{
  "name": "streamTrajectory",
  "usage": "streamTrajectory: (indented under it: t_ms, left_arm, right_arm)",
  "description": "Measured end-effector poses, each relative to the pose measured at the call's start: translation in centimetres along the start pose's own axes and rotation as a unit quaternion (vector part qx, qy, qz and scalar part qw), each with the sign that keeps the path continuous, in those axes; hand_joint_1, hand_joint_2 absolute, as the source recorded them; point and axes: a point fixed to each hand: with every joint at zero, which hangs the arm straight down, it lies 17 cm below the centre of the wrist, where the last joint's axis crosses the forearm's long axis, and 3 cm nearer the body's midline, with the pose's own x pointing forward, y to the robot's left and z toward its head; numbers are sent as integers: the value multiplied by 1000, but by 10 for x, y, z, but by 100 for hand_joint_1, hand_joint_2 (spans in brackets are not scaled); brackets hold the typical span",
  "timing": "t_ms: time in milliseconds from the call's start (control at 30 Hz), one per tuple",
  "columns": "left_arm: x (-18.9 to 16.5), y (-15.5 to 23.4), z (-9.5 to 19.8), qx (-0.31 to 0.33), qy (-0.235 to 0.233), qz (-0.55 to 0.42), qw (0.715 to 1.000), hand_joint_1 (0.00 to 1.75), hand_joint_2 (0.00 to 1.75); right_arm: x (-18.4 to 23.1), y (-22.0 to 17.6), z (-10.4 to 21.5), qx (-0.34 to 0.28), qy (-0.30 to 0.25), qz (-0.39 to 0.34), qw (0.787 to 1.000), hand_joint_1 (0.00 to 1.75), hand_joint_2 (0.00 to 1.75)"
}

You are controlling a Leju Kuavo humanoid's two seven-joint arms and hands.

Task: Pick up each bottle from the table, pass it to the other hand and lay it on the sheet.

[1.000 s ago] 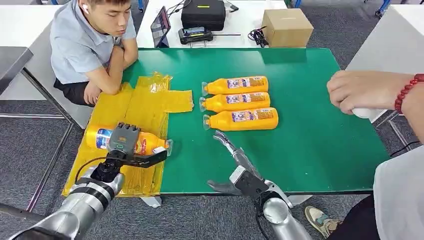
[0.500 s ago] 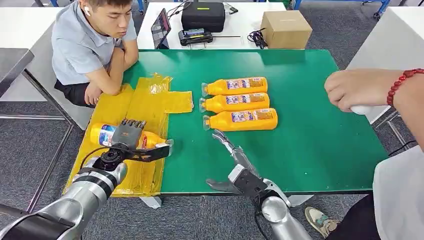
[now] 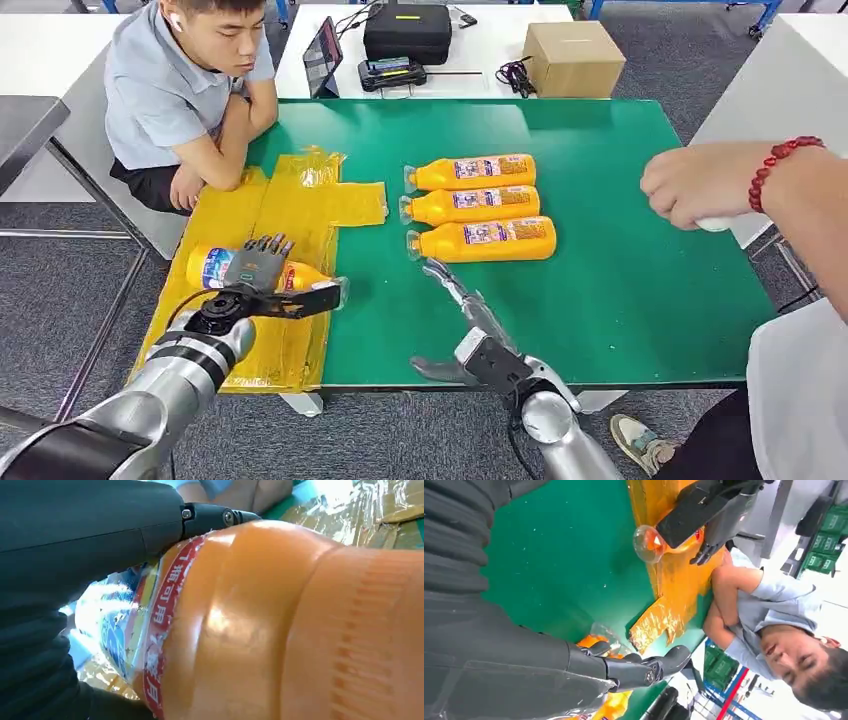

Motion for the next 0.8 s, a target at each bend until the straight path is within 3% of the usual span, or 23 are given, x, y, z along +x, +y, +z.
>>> streamTrajectory:
  t_ms: [167,500,800]
  left_arm:
    - [3,-7,0,-38,-1,50,998,0,175]
    - [8,-9,0,-47,-9,116,992,0,175]
    - [16,-6,0,-39,-18,119,992,0,175]
  right_arm:
    - [1,0,-3,2,-2,3,1000,0,175]
    - [1,-1,-7,3,-3,5,1000,0,175]
    - [0,-1,-7,4,-2,6,1000,0,175]
